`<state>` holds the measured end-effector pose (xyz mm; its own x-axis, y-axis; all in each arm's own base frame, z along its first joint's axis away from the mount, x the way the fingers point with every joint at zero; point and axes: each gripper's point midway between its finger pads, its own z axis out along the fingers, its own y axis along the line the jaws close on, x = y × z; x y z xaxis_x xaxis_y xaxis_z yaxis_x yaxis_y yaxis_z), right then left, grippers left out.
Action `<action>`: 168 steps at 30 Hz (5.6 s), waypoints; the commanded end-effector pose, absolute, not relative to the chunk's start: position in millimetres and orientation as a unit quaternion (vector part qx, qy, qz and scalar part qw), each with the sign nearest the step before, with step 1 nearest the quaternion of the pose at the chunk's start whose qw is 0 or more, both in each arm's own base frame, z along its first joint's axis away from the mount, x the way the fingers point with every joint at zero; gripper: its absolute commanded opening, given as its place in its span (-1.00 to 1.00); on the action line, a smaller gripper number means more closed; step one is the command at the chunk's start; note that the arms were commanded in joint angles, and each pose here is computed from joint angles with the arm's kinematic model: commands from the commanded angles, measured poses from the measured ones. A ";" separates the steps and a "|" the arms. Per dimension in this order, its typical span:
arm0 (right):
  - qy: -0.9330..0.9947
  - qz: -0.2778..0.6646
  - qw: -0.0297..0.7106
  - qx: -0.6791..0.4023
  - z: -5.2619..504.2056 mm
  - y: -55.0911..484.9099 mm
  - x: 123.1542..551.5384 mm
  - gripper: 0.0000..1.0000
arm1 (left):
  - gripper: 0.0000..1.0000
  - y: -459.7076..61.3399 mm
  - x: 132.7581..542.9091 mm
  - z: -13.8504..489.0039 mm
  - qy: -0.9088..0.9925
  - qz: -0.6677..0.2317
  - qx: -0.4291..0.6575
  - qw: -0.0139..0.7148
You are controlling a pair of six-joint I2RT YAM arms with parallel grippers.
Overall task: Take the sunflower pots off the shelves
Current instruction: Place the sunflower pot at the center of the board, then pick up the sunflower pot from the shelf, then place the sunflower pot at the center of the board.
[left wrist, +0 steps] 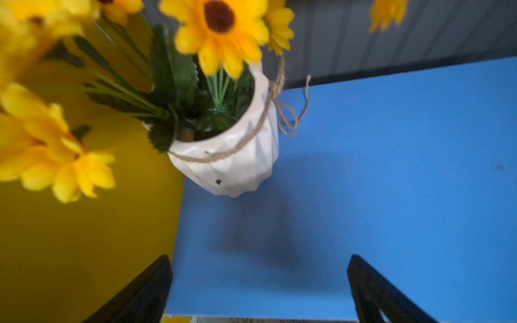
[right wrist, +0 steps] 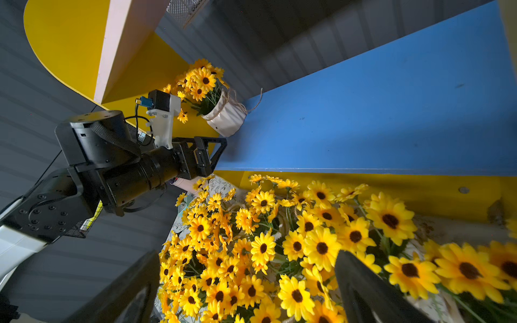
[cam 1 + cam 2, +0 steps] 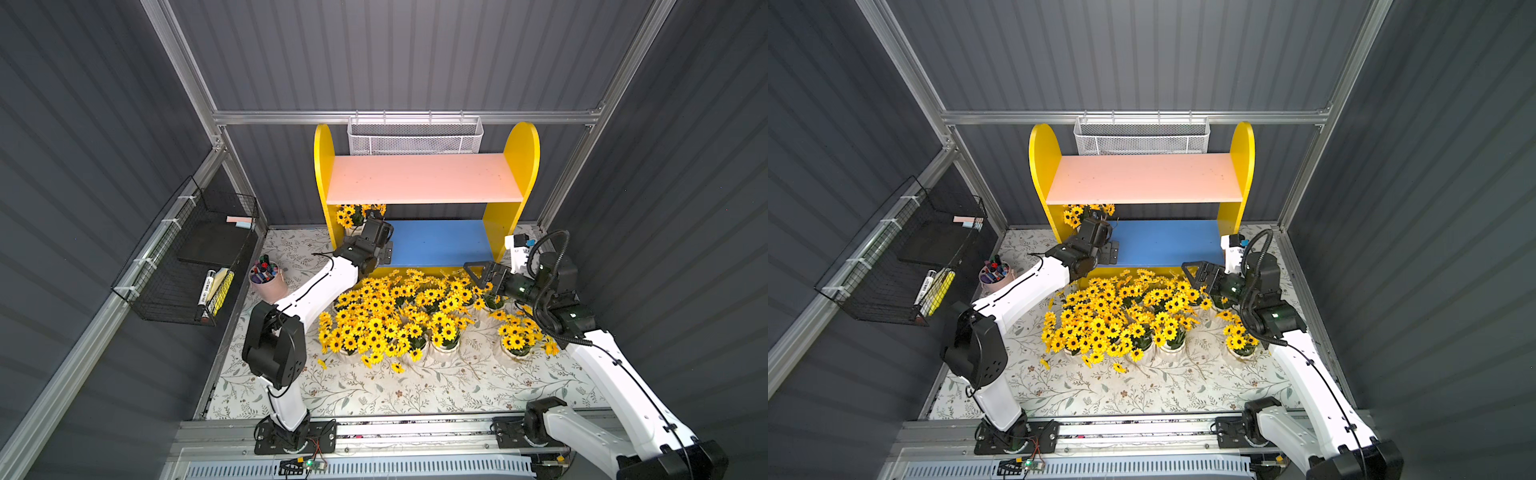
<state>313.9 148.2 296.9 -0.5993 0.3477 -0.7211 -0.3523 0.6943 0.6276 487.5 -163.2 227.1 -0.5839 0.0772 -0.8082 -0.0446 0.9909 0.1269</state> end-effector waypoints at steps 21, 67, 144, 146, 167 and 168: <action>0.806 0.352 0.476 -0.013 287.6 143.0 334.4 0.98 | 0.99 -144.1 549.2 227.6 0.854 0.104 -0.026 0.509; 0.808 0.353 0.470 -0.026 284.9 147.9 348.1 0.98 | 0.99 -158.8 572.0 234.4 0.820 -0.039 0.045 0.569; 0.819 0.314 0.477 0.057 268.5 90.9 341.8 0.98 | -1.00 -270.3 479.9 298.4 0.725 -0.162 0.185 0.644; 0.819 0.314 0.476 0.066 268.2 85.9 338.9 0.98 | -1.00 -276.2 464.9 303.9 0.719 -0.171 0.192 0.646; 0.816 0.291 0.469 0.173 253.1 15.1 308.1 0.98 | -1.00 -446.8 166.3 310.0 0.614 -0.315 0.415 0.593; 0.815 0.291 0.468 0.180 252.0 11.0 307.0 0.98 | -1.00 -454.2 151.6 299.6 0.607 -0.314 0.423 0.595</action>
